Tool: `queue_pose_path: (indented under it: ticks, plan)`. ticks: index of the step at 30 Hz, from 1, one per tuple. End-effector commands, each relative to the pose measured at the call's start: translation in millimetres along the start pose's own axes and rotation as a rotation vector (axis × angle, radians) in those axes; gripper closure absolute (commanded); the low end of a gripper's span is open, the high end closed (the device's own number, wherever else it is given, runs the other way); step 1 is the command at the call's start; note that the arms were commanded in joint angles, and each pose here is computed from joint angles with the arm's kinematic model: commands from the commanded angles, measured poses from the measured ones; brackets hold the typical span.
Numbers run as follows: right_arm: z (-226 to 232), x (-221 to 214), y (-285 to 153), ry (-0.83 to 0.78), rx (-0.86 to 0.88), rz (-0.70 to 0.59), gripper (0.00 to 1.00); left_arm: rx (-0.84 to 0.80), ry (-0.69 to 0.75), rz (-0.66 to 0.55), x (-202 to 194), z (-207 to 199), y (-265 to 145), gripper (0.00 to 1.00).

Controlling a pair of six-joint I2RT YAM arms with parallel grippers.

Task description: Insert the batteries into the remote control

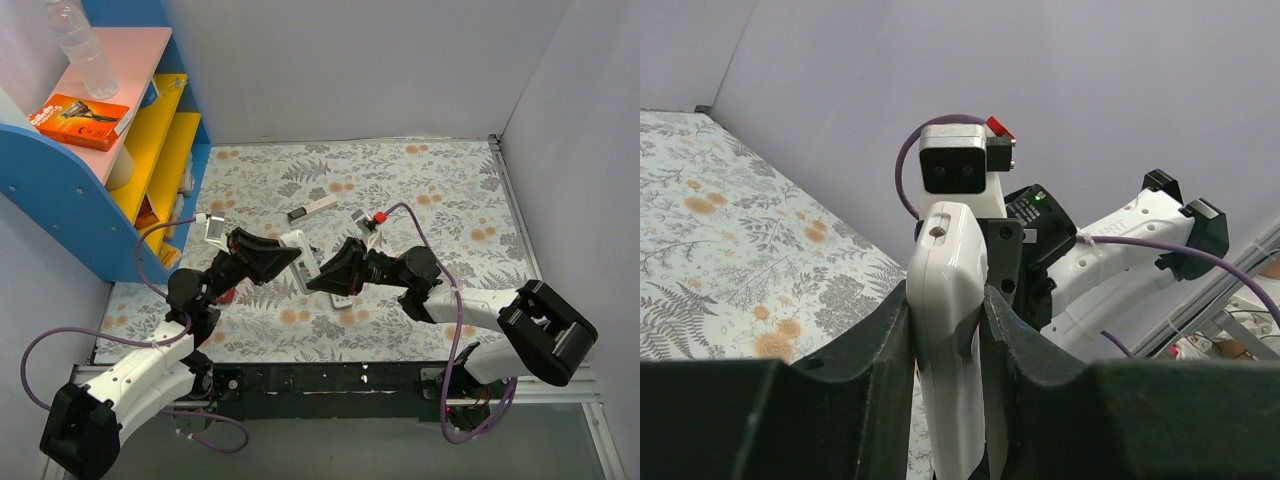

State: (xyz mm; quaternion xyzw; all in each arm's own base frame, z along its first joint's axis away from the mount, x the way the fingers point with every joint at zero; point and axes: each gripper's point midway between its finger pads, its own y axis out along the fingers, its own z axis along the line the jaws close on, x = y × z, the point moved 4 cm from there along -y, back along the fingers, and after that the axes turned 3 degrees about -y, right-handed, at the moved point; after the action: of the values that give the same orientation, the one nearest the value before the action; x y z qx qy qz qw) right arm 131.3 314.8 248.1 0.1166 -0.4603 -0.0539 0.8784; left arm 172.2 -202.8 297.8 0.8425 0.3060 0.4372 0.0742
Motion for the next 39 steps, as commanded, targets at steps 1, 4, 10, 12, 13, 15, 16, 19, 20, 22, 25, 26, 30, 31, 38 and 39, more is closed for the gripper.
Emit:
queue_pose_path:
  ticks: [1, 4, 10, 12, 13, 15, 16, 19, 20, 22, 25, 26, 30, 31, 38, 39]
  plan:
    - [0, 8, 5, -0.047, 0.017, -0.004, 0.67, 0.066, 0.01, -0.019, 2, 11, -2, 1.0]
    - [-11, 9, 5, -0.096, -0.053, 0.026, 0.38, 0.243, -0.035, -0.062, 8, 34, -3, 1.0]
    - [-40, 17, -9, -0.285, -0.32, 0.082, 0.18, 0.541, -0.124, -0.007, 1, 69, -12, 1.0]
    - [-48, 19, -17, -0.42, -0.371, 0.109, 0.16, 0.618, -0.141, 0.013, -3, 79, -18, 1.0]
    - [-51, 22, -22, -0.458, -0.416, 0.115, 0.16, 0.649, -0.145, 0.026, -6, 84, -20, 1.0]
    - [-56, 26, -28, -0.572, -0.45, 0.143, 0.16, 0.698, -0.158, 0.057, -12, 90, -25, 1.0]
    - [-57, 30, -31, -0.602, -0.472, 0.156, 0.16, 0.711, -0.162, 0.065, -13, 93, -27, 1.0]
    - [-61, 32, -32, -0.739, -0.453, 0.212, 0.17, 0.72, -0.188, 0.098, -21, 98, -31, 1.0]
    - [-60, 32, -31, -0.767, -0.434, 0.226, 0.18, 0.72, -0.195, 0.106, -23, 99, -30, 1.0]
    - [-59, 25, -27, -0.86, -0.343, 0.276, 0.16, 0.72, -0.207, 0.126, -27, 101, -30, 1.0]
    - [-60, 15, -24, -0.967, -0.25, 0.313, 0.13, 0.712, -0.221, 0.159, -32, 104, -29, 1.0]
    - [-61, 13, -23, -0.996, -0.236, 0.317, 0.13, 0.701, -0.224, 0.161, -32, 104, -28, 1.0]
    - [-67, 7, -16, -1.059, -0.208, 0.349, 0.14, 0.679, -0.242, 0.19, -37, 105, -25, 1.0]
    - [-68, 7, -15, -1.081, -0.2, 0.354, 0.14, 0.682, -0.249, 0.196, -39, 107, -25, 1.0]
    - [-72, -1, -3, -1.118, -0.15, 0.385, 0.2, 0.649, -0.258, 0.212, -39, 106, -21, 1.0]
    - [-73, -4, -2, -1.112, -0.145, 0.392, 0.21, 0.645, -0.261, 0.214, -39, 105, -20, 1.0]
